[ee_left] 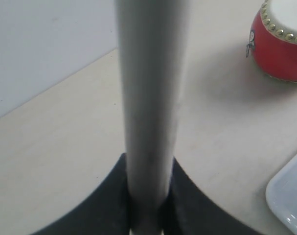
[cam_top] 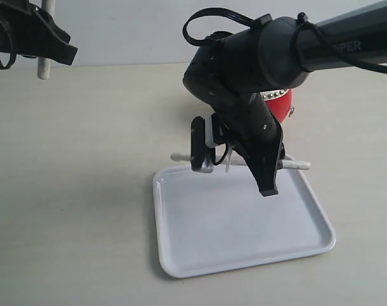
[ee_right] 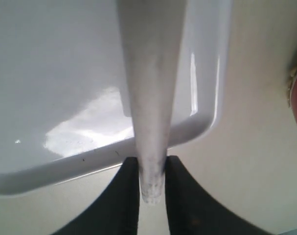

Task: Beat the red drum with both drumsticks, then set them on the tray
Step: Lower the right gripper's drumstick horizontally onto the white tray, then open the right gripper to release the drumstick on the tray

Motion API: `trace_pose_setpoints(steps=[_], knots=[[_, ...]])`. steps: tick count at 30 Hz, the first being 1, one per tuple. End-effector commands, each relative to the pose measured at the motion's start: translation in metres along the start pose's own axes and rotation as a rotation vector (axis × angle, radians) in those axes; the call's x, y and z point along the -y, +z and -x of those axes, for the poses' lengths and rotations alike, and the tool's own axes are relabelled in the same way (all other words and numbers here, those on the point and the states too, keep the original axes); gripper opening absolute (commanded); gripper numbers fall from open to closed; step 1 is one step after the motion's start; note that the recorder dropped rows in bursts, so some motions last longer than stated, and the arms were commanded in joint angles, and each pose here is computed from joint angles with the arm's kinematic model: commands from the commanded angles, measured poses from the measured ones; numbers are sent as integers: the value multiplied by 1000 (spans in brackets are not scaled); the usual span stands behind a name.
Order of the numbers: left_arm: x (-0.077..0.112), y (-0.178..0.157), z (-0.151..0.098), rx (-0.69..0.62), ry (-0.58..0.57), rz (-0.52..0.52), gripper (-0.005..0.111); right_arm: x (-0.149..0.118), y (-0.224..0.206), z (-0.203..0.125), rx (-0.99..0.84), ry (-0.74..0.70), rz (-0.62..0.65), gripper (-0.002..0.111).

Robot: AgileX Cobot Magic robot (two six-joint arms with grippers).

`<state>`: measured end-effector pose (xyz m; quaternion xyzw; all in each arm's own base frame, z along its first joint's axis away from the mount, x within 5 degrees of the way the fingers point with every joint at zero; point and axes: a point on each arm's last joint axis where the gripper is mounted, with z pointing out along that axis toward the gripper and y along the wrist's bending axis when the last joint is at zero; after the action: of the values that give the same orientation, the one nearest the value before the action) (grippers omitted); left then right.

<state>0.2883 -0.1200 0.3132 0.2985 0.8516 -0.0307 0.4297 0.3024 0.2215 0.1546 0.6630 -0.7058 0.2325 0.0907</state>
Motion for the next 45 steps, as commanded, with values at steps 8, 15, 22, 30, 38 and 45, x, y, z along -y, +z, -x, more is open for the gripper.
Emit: trace_pose_setpoints(steps=[8, 15, 22, 30, 38, 45], knots=[[0, 0, 0, 7, -6, 0, 0, -2, 1, 1, 6, 46, 13, 0], [-1, 0, 2, 26, -6, 6, 0, -3, 1, 1, 10, 56, 20, 0], [-1, 0, 2, 30, 23, 8, 0, -4, 1, 2, 19, 63, 36, 0], [-3, 0, 8, 90, -5, 26, 0, -9, 0, 6, 66, 89, 88, 0], [-2, 9, 6, 88, -58, 24, 0, -9, 0, 8, 78, 89, 87, 0], [-1, 8, 3, 43, -26, 15, 0, -11, 0, 10, 100, 96, 110, 0]])
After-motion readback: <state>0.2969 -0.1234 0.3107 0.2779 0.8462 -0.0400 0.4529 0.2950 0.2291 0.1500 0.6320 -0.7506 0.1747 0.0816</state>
